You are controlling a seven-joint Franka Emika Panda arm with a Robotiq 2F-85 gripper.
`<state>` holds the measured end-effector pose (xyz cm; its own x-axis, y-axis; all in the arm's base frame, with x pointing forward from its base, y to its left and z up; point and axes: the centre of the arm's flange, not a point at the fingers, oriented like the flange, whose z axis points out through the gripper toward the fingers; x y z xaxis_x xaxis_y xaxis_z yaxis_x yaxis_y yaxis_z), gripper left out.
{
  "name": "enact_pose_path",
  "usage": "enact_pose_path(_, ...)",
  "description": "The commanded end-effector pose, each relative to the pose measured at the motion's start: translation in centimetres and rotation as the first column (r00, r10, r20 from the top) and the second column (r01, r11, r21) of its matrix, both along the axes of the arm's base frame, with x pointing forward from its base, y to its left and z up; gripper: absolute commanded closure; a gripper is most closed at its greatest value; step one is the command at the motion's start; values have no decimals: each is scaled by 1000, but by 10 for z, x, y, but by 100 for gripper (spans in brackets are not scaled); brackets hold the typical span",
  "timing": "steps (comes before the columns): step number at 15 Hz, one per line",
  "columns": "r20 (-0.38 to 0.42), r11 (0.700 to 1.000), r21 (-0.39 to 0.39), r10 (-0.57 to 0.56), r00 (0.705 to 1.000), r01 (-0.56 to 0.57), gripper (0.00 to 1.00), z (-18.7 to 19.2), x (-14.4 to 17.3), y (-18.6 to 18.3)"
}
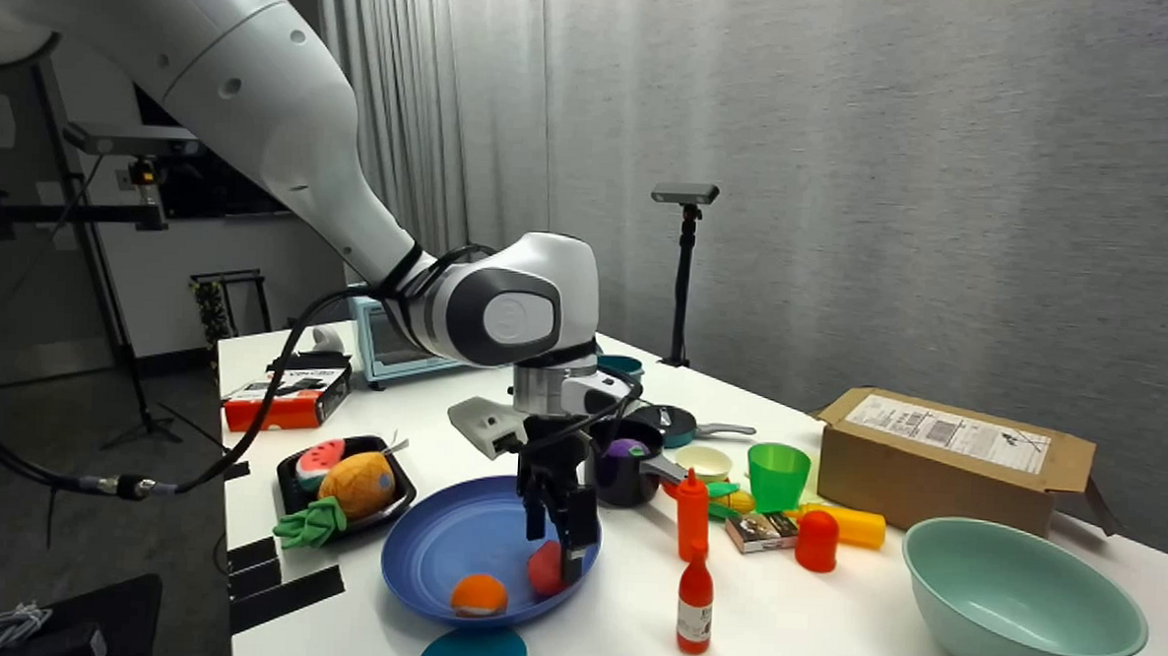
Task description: Put the pineapple and watermelon plushies on the black plate, then put the purple and strawberry plushies in the black pot, then the orange plushie on the white plate
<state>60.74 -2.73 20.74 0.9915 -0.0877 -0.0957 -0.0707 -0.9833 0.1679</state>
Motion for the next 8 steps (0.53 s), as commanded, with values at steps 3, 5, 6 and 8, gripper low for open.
enact_pose_path(3, 70, 1000, 26, -16, 997, 14, 32, -6, -12, -2)
enact_pose_path(5, 64, 1000, 24, -16, 998, 14, 49, -4, -13, -7)
enact_pose_path(6, 63, 1000, 25, -16, 998, 14, 58, -1, -13, -9)
enact_pose_path(8, 71, 1000, 27, -14, 997, 12, 73, 8, -13, -12)
